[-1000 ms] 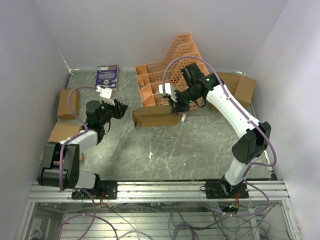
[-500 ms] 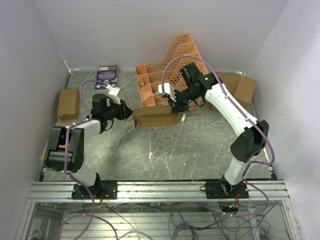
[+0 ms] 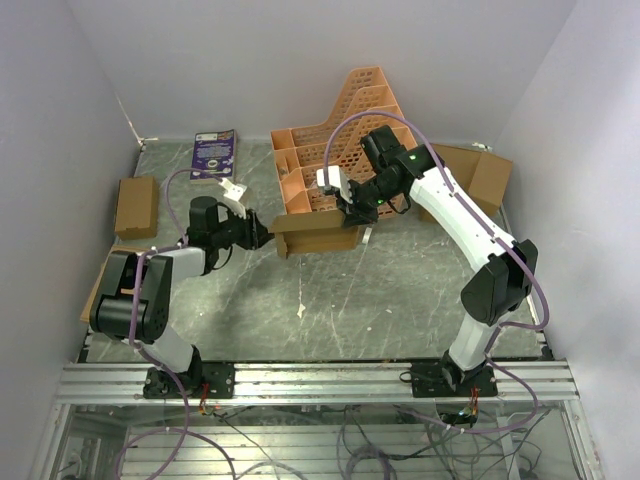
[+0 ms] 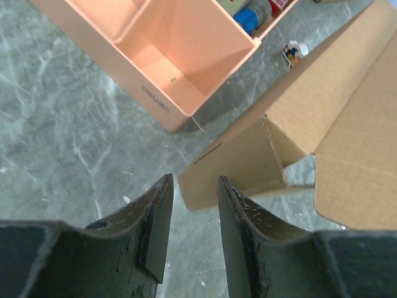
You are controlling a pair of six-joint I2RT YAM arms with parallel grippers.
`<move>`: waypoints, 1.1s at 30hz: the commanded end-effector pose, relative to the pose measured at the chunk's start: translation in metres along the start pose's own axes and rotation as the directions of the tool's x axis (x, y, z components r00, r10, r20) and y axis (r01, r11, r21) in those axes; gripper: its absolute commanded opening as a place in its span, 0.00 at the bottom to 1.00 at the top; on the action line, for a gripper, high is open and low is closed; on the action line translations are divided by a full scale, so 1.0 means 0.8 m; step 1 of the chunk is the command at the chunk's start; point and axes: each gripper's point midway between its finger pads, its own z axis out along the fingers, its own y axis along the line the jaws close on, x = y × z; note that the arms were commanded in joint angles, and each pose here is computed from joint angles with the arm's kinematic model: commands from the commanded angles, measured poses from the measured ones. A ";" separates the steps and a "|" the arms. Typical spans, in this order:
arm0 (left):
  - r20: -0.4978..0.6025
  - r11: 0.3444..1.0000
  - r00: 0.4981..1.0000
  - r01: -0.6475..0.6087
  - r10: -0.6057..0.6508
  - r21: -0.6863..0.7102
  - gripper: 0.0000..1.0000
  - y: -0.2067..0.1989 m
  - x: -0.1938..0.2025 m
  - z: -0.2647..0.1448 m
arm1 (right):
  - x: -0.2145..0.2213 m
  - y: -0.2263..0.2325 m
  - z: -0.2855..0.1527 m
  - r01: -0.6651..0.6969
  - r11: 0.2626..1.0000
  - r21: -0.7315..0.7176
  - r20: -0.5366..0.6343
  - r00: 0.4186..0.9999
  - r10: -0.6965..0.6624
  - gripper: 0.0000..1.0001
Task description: Fold the paper box
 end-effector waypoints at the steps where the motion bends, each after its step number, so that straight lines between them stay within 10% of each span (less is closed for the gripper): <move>1: 0.023 0.998 0.999 -0.024 0.022 0.064 0.46 -0.019 0.000 0.001 | 0.008 0.004 0.004 -0.042 0.999 -0.025 -0.022 0.999 0.041 0.00; 33: 0.224 0.987 0.961 -0.157 0.161 -0.035 0.51 -0.064 -0.013 0.018 | 0.004 0.008 0.004 -0.056 0.998 -0.042 -0.011 0.998 0.055 0.00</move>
